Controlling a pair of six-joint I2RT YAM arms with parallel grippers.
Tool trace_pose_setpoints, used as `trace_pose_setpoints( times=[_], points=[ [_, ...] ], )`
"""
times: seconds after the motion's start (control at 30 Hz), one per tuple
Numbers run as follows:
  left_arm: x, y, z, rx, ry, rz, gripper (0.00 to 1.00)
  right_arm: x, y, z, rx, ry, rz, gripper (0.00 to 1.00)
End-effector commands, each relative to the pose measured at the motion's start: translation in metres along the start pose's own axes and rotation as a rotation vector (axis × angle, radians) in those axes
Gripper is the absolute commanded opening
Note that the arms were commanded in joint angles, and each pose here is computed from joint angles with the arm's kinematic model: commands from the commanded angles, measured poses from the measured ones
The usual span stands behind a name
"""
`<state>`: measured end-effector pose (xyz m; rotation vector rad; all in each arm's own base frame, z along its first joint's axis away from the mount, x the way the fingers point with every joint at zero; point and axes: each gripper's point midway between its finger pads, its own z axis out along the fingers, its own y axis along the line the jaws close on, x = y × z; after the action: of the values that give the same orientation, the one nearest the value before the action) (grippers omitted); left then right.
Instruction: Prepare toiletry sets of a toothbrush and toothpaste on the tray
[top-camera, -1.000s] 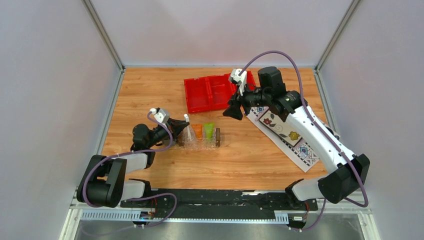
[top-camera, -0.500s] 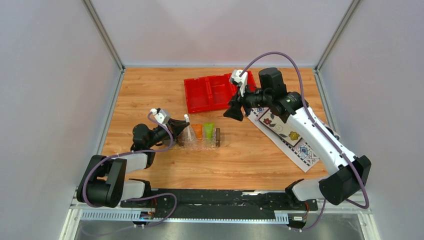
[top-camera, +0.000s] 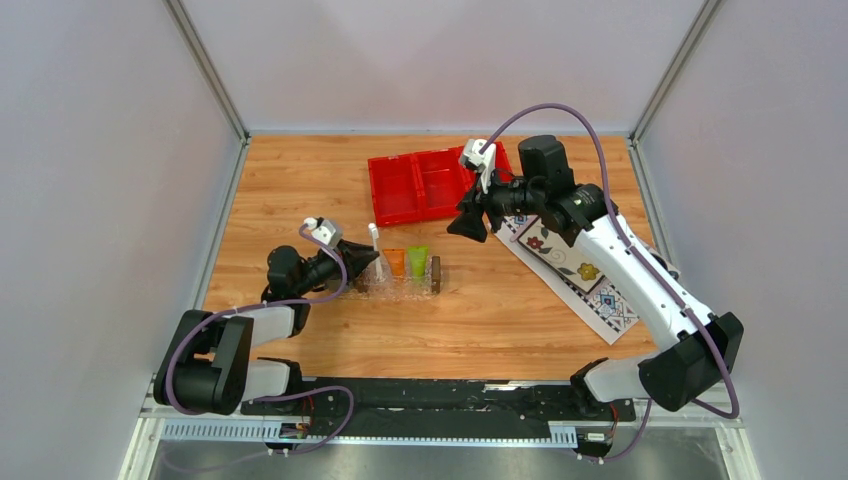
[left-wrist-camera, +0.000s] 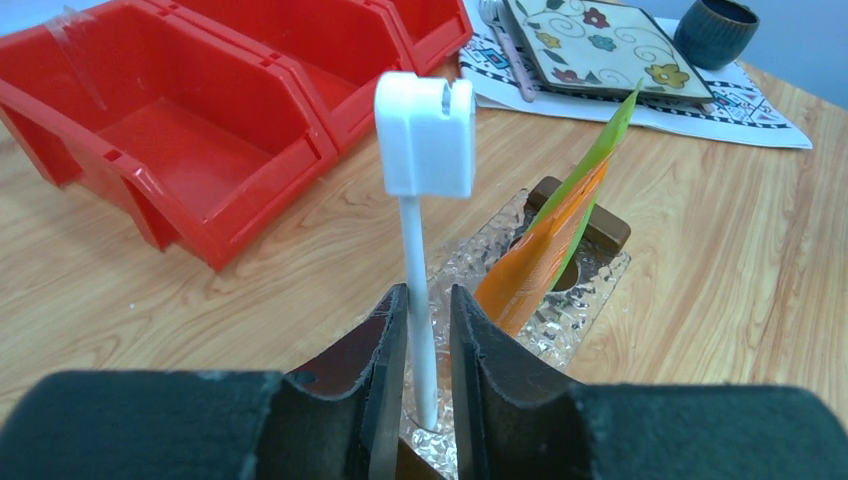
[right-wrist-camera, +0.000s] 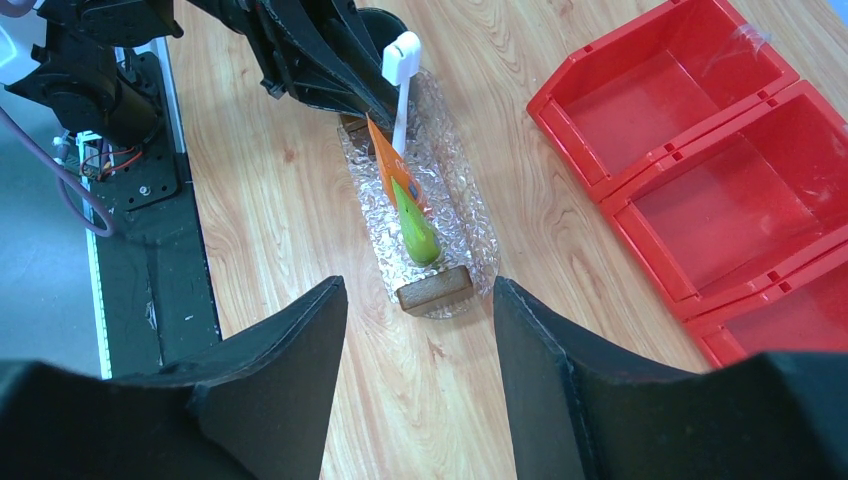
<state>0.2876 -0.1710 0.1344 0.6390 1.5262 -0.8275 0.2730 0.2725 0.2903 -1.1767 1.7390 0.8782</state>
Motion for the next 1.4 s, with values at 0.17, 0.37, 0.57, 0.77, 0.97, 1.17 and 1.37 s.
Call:
trace_pose_setpoints(
  times=[0.17,0.37,0.57,0.77,0.97,1.17,1.37],
  points=[
    [-0.015,0.006,0.000,-0.002,-0.028,0.047,0.33,-0.016,0.002,-0.007,0.002,-0.053,-0.056,0.59],
    [-0.017,0.007,-0.002,-0.008,-0.032,0.043,0.42,-0.016,0.002,-0.007,0.002,-0.055,-0.057,0.59],
    [-0.020,0.008,-0.002,-0.014,-0.036,0.041,0.55,-0.016,0.002,-0.007,0.002,-0.052,-0.055,0.59],
    [-0.029,0.010,-0.005,-0.031,-0.053,0.041,0.61,-0.016,0.003,-0.008,0.003,-0.051,-0.057,0.60],
    [-0.039,0.008,-0.009,-0.038,-0.052,0.047,0.71,-0.016,0.002,-0.010,0.020,-0.047,-0.064,0.61],
    [-0.050,0.007,-0.012,-0.052,-0.041,0.064,0.75,-0.014,0.000,-0.011,0.032,-0.040,-0.068,0.62],
    [-0.056,0.001,-0.022,-0.067,-0.002,0.115,0.76,-0.014,-0.001,-0.011,0.041,-0.037,-0.070,0.63]
  ],
)
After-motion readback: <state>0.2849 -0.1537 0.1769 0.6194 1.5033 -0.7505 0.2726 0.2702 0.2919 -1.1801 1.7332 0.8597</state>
